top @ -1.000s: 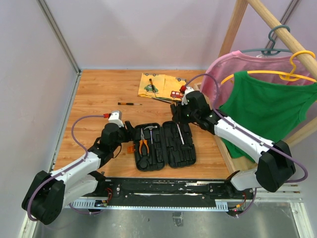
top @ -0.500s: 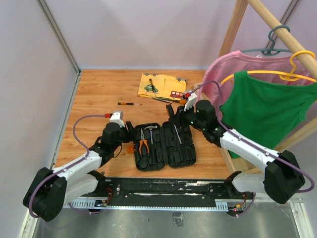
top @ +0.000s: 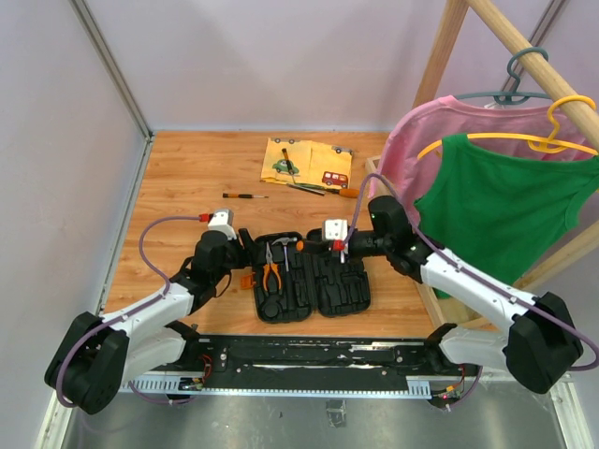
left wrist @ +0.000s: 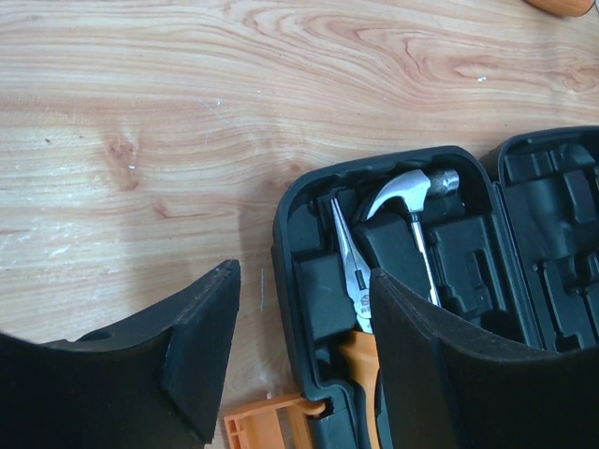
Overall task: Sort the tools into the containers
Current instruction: Place the screwdriver in the storage box.
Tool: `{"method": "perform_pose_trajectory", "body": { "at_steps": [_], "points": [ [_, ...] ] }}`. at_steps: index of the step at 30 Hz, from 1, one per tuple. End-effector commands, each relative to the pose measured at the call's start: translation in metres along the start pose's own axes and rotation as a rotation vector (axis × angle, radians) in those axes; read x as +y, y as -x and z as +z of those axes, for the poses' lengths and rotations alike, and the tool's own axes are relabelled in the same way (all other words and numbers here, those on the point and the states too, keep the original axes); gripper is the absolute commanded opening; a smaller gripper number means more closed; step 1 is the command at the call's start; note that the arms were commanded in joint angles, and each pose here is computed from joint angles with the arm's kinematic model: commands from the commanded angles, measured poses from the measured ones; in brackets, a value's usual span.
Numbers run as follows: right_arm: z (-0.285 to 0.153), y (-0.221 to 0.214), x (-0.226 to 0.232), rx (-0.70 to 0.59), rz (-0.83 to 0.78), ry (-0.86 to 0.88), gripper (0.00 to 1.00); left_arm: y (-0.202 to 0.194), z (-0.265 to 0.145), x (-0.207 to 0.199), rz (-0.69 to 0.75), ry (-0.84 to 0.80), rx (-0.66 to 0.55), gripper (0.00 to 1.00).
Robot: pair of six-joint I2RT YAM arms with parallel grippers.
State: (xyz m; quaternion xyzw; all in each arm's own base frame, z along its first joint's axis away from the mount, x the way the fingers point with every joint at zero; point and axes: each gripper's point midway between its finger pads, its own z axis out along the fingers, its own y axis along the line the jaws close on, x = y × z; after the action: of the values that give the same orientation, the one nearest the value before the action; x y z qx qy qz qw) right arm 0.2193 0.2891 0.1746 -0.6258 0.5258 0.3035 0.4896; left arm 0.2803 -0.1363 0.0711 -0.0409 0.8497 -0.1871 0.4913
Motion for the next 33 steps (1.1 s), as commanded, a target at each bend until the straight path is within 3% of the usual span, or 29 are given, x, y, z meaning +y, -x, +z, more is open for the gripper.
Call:
{"method": "perform_pose_trajectory", "body": {
  "at_steps": [1, 8, 14, 26, 33],
  "points": [
    [-0.002, -0.024, 0.039, 0.151, -0.296, 0.241, 0.01, 0.019, 0.003, -0.009, -0.005, -0.025, -0.052, 0.61],
    [0.0, -0.061, 0.071, 0.35, -0.402, 0.455, 0.05, 0.02, 0.003, -0.009, -0.003, -0.024, -0.053, 0.61],
    [0.004, -0.08, 0.07, 0.459, -0.405, 0.484, 0.13, 0.02, 0.003, -0.009, -0.003, -0.024, -0.052, 0.61],
    [0.017, -0.102, 0.074, 0.505, -0.37, 0.547, 0.21, 0.019, 0.004, -0.007, -0.005, -0.014, -0.047, 0.61],
    [0.019, -0.09, 0.076, 0.455, -0.373, 0.54, 0.41, 0.019, 0.004, -0.006, -0.006, -0.007, -0.046, 0.61]
  ]
}}
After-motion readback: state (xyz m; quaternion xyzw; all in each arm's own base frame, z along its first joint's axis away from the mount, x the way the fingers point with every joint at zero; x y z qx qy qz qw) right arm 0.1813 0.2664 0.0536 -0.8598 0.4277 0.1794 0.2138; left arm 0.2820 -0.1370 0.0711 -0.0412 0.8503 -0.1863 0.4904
